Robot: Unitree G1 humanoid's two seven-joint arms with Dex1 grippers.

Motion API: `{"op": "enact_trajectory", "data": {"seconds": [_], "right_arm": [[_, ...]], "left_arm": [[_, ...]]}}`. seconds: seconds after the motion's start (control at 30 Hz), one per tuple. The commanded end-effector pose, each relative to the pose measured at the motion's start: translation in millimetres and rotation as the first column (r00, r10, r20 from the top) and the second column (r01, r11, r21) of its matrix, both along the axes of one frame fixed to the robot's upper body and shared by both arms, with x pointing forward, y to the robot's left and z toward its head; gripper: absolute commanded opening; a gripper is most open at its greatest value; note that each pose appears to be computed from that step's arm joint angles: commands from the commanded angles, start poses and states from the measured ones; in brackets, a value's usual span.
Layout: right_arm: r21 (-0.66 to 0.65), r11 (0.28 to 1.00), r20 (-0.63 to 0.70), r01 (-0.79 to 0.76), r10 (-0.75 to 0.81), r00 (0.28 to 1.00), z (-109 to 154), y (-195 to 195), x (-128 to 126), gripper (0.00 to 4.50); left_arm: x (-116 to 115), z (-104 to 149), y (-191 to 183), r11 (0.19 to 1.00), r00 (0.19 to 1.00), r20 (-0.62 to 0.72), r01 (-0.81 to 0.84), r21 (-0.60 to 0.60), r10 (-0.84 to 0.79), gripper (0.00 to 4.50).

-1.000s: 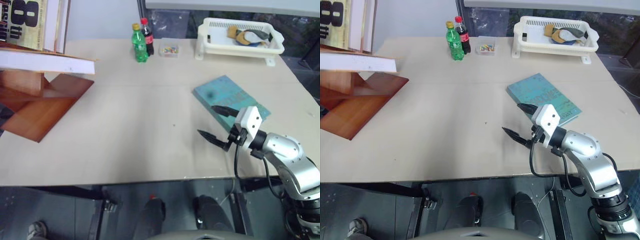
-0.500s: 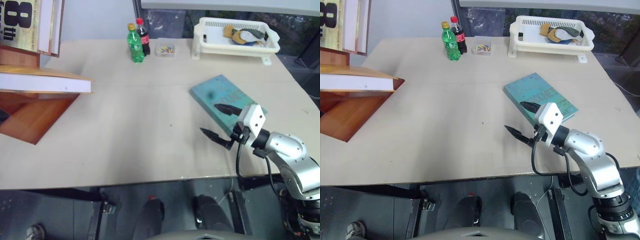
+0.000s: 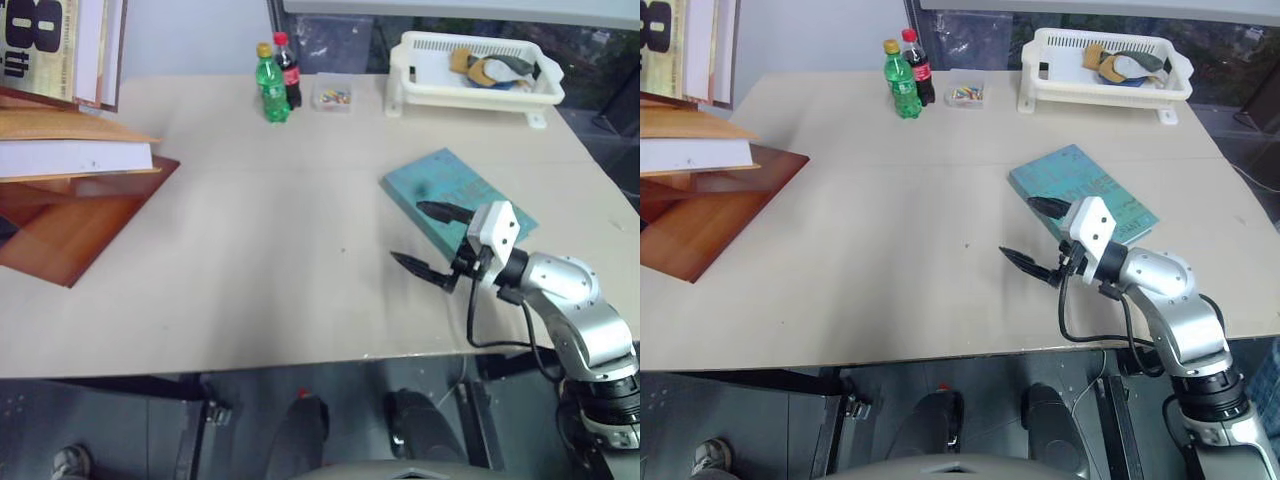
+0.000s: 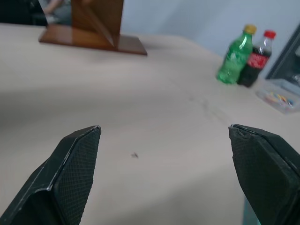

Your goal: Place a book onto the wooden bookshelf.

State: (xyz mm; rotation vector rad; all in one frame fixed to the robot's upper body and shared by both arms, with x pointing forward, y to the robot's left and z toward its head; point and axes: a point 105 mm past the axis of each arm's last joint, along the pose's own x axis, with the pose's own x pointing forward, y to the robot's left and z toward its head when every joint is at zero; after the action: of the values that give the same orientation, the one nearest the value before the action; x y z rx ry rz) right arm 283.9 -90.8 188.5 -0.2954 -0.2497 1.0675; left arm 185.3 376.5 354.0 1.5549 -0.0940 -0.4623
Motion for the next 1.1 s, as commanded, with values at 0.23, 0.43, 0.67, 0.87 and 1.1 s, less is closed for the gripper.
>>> {"op": "enact_trajectory", "data": {"seconds": [0.23,0.43,0.67,0.87,1.1], "right_arm": [[0.071,0.991,0.089,-0.117,0.111,0.990,32,14,-9,4.50],[0.100,0.977,0.126,-0.187,0.174,0.977,45,33,-16,4.50],[0.139,0.967,0.155,-0.213,0.191,0.969,56,53,-20,4.50],[0.155,0.969,0.151,-0.194,0.171,0.974,56,56,-22,4.50],[0.160,0.974,0.136,-0.158,0.136,0.981,51,53,-21,4.50]], "left_arm": [[-11,-3,21,0.992,0.991,0.046,-0.128,-0.010,0.128,0.27],[12,-19,37,0.982,0.983,0.017,-0.183,-0.039,0.184,0.27],[46,-33,41,0.979,0.980,0.008,-0.197,-0.041,0.198,0.27],[62,-32,46,0.973,0.973,0.038,-0.228,-0.039,0.229,0.27],[57,-25,53,0.965,0.964,0.071,-0.253,-0.069,0.257,3.00]]}}
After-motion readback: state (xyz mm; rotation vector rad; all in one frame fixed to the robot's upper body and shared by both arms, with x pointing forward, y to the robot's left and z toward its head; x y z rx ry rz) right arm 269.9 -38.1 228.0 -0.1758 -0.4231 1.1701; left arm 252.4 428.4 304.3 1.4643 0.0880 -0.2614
